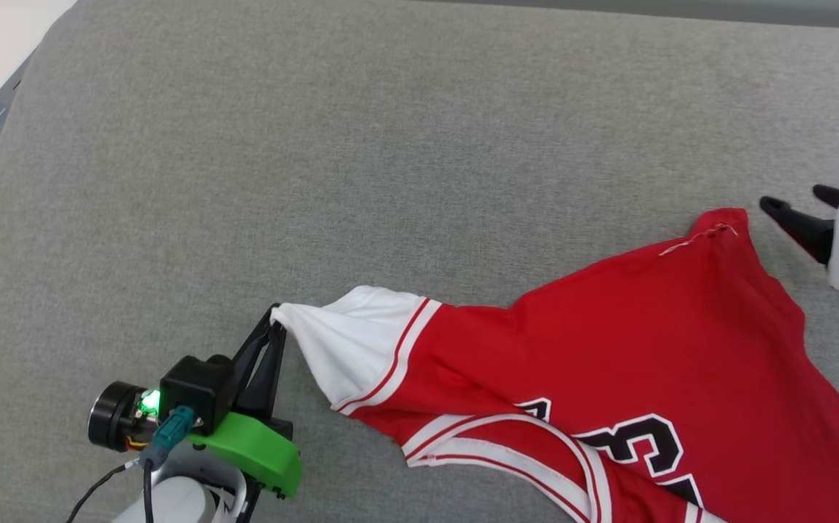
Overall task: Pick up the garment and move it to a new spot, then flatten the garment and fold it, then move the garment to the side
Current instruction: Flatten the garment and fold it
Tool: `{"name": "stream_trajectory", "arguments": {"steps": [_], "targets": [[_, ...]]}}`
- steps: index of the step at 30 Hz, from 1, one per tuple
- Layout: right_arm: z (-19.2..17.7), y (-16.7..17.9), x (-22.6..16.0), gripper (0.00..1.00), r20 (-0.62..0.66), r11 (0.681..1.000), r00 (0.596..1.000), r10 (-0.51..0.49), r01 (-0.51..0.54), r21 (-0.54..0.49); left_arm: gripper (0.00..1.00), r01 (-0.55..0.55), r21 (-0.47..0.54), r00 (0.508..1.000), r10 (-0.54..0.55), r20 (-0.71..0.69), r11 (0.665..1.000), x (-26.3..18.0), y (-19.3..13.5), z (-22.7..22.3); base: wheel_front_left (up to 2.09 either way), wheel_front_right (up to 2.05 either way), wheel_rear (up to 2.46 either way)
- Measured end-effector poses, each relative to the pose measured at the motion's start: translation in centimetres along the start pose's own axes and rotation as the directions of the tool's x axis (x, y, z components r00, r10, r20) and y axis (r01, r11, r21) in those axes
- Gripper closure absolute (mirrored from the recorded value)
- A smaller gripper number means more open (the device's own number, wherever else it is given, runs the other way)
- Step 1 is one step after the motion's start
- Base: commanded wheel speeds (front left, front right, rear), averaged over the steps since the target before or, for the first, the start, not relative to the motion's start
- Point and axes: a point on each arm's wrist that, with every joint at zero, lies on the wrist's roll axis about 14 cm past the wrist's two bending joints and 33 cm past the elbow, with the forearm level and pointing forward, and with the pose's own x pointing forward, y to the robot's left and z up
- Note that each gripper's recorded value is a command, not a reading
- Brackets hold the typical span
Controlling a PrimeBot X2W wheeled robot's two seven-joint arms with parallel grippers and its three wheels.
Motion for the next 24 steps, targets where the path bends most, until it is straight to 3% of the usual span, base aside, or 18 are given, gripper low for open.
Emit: {"name": "stream_trajectory", "arguments": {"steps": [9,18,19,20,21,24], "targets": [[-3.9,1.8,5.8,0.00,-0.088,0.988,0.994,0.061,-0.048,0.147,1.00,-0.022,-0.008,0.999,0.022,-0.039,1.000,0.0,0.8,-1.3,0.00,0.00,0.00],[-7.0,2.4,7.9,0.00,-0.182,0.994,0.981,0.061,-0.043,0.100,1.00,-0.028,-0.015,0.999,0.027,-0.043,0.999,0.2,1.1,-1.7,0.00,0.00,0.00],[-7.1,2.5,7.9,0.31,-0.190,0.995,0.980,0.060,-0.044,0.084,1.00,-0.029,-0.015,0.999,0.029,-0.046,0.999,0.3,1.1,-1.9,0.00,0.00,0.00],[-7.0,2.4,7.9,0.76,-0.187,0.996,0.981,0.057,-0.044,0.072,1.00,-0.028,-0.015,0.998,0.027,-0.049,0.999,0.3,1.1,-2.0,0.00,0.00,0.00],[-7.0,2.3,7.9,1.00,-0.181,0.997,0.982,0.053,-0.042,0.066,1.00,-0.027,-0.016,0.998,0.026,-0.049,1.000,0.3,1.1,-2.0,0.00,0.00,0.00],[-6.8,1.9,7.7,1.00,-0.160,0.999,0.986,0.035,-0.029,0.040,1.00,-0.017,-0.020,0.999,0.016,-0.049,1.000,0.4,0.8,-2.1,0.00,0.00,0.00]]}}
